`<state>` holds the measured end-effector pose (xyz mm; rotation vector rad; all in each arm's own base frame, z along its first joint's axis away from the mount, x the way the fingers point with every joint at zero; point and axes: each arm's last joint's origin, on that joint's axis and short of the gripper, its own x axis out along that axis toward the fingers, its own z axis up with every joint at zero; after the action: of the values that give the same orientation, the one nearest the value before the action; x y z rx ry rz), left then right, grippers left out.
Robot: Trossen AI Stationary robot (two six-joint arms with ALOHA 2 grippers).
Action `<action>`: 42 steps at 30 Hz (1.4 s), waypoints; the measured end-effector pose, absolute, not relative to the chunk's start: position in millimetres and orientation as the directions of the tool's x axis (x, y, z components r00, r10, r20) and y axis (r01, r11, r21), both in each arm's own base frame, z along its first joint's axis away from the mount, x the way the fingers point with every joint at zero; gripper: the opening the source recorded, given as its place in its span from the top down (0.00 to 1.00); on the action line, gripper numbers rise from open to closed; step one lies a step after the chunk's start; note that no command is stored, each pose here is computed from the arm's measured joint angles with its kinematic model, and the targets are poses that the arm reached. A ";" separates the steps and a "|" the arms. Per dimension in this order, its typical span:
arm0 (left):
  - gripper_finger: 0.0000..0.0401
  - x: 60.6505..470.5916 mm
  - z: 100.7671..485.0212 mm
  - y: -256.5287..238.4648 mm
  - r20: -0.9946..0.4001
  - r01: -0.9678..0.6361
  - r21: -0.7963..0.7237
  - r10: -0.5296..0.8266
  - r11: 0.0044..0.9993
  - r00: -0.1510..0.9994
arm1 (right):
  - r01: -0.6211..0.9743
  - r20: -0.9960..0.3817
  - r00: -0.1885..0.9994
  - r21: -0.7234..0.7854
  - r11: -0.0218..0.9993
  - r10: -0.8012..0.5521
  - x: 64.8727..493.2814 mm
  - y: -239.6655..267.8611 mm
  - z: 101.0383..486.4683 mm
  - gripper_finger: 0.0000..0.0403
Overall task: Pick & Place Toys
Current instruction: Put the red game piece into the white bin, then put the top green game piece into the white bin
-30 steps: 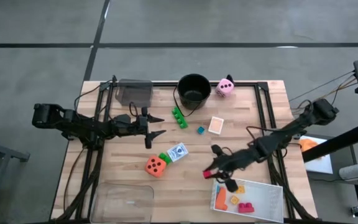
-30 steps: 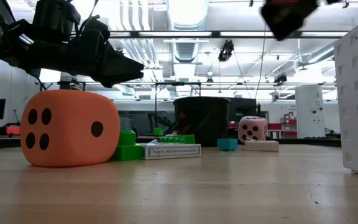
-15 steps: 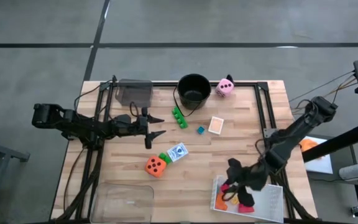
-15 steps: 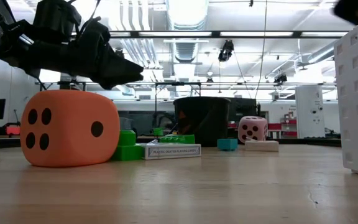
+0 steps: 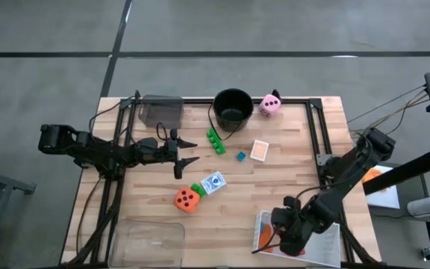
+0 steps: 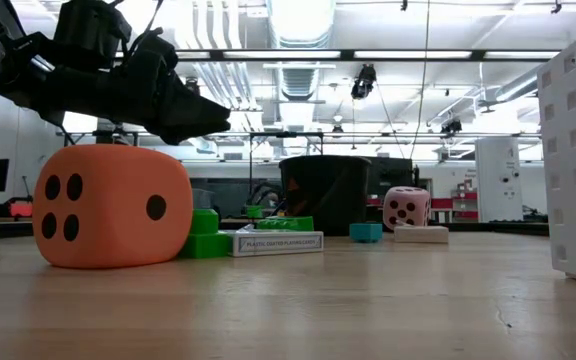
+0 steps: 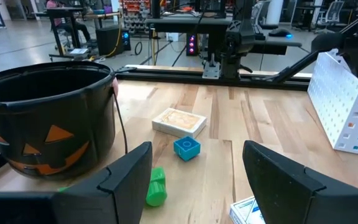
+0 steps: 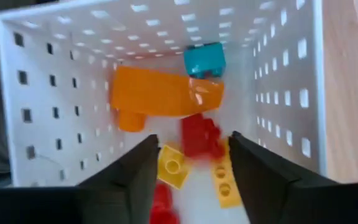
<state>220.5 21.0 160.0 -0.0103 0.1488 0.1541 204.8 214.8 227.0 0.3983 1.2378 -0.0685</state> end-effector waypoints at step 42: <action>0.37 220.3 159.0 20.7 -0.158 -0.144 0.012 0.145 0.989 0.977 | -0.203 -0.016 0.979 -0.119 0.972 0.203 177.0 86.0 240.0 0.38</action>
<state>220.3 20.7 159.0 0.0004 0.1590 0.1456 177.0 86.0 240.0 -0.1206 0.0037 0.2048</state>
